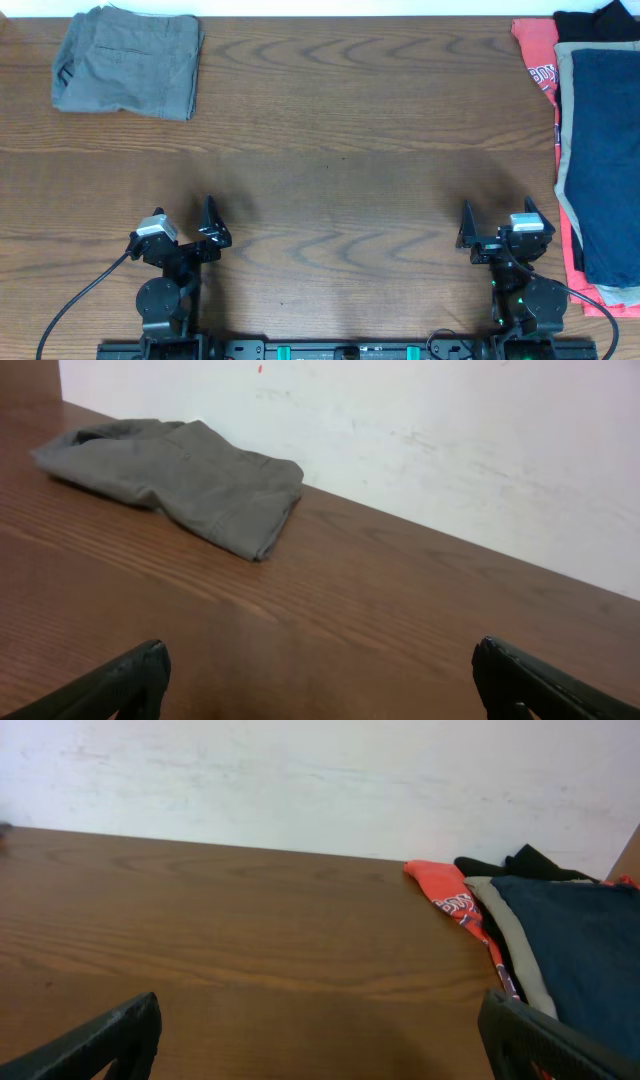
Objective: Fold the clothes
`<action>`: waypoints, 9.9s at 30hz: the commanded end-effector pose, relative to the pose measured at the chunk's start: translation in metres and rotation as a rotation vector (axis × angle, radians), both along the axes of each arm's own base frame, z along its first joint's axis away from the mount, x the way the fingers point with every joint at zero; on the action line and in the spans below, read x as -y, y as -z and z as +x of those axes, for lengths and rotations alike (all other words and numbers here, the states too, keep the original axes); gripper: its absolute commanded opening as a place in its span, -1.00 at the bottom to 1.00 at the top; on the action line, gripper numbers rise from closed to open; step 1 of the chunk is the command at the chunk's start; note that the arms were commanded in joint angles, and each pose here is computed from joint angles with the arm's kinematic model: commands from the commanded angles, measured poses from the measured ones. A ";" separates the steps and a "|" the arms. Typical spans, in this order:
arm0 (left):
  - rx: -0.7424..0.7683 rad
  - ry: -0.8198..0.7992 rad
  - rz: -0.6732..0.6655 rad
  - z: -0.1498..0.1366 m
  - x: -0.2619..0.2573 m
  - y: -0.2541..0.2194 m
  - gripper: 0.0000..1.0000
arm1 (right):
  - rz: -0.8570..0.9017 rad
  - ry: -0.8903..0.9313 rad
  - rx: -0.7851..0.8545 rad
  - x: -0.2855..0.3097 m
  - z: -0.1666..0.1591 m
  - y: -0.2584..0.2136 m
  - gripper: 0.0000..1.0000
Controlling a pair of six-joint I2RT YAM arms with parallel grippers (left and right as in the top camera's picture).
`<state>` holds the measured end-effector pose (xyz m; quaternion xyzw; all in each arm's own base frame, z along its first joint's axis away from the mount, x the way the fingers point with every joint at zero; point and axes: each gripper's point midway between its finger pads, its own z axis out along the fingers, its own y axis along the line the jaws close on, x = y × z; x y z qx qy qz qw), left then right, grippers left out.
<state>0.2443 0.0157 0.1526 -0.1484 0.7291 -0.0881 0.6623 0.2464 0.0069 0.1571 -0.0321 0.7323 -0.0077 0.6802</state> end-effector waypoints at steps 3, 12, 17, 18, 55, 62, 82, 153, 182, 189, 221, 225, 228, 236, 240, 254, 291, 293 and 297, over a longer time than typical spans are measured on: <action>-0.049 -0.025 0.010 -0.001 -0.004 0.016 0.96 | -0.012 -0.005 0.000 -0.001 0.000 0.001 0.99; -0.049 -0.025 0.010 -0.001 -0.004 0.016 0.96 | -0.012 -0.005 0.000 -0.001 0.000 0.001 0.98; -0.049 -0.025 0.010 -0.001 -0.004 0.016 0.96 | -0.012 -0.005 0.000 -0.001 0.000 0.001 0.98; -0.049 -0.025 0.010 -0.001 -0.004 0.016 0.96 | -0.012 -0.005 0.000 -0.001 0.000 0.001 0.98; -0.049 -0.025 0.010 -0.001 -0.004 0.016 0.96 | -0.012 -0.005 0.000 -0.001 0.000 0.001 0.98; -0.049 -0.025 0.010 -0.001 -0.004 0.016 0.96 | 0.027 -0.045 0.036 -0.009 0.000 -0.009 0.99; -0.049 -0.025 0.010 -0.001 -0.004 0.016 0.95 | 0.718 -0.513 -0.092 -0.088 -0.028 -0.032 0.98; -0.049 -0.025 0.010 -0.001 -0.004 0.016 0.96 | -0.302 0.767 -0.896 0.275 0.241 0.026 0.98; -0.049 -0.025 0.010 -0.001 -0.004 0.016 0.96 | -0.199 0.611 -0.916 0.268 0.261 0.083 0.91; -0.049 -0.025 0.010 -0.001 -0.004 0.016 0.96 | -0.230 0.667 -0.967 0.279 0.252 0.101 0.94; -0.049 -0.025 0.010 -0.001 -0.004 0.016 0.95 | -0.212 0.693 -0.993 0.292 0.239 0.065 0.98; -0.049 -0.025 0.010 -0.001 -0.004 0.016 0.96 | -0.203 0.705 -1.006 0.299 0.233 0.068 0.98; -0.049 -0.025 0.010 -0.001 -0.004 0.016 0.96 | -0.191 0.704 -1.012 0.304 0.229 0.071 0.97; -0.049 -0.025 0.010 -0.001 -0.004 0.016 0.96 | -0.146 0.666 -1.029 0.305 0.223 0.085 0.93; -0.049 -0.025 0.010 -0.001 -0.004 0.016 0.95 | -0.143 0.672 -1.026 0.308 0.222 0.084 0.65; -0.049 -0.025 0.010 -0.001 -0.004 0.016 0.96 | -0.064 0.706 -0.991 0.309 0.223 0.082 -0.16; -0.049 -0.025 0.010 -0.001 -0.004 0.016 0.96 | 0.056 0.563 -0.917 0.284 0.236 0.060 -0.97; -0.049 -0.025 0.010 -0.001 -0.004 0.016 0.96 | 0.057 0.562 -0.929 0.284 0.236 0.066 -0.91; -0.049 -0.025 0.010 -0.001 -0.004 0.016 0.96 | 0.061 0.557 -0.953 0.284 0.235 0.079 -0.47</action>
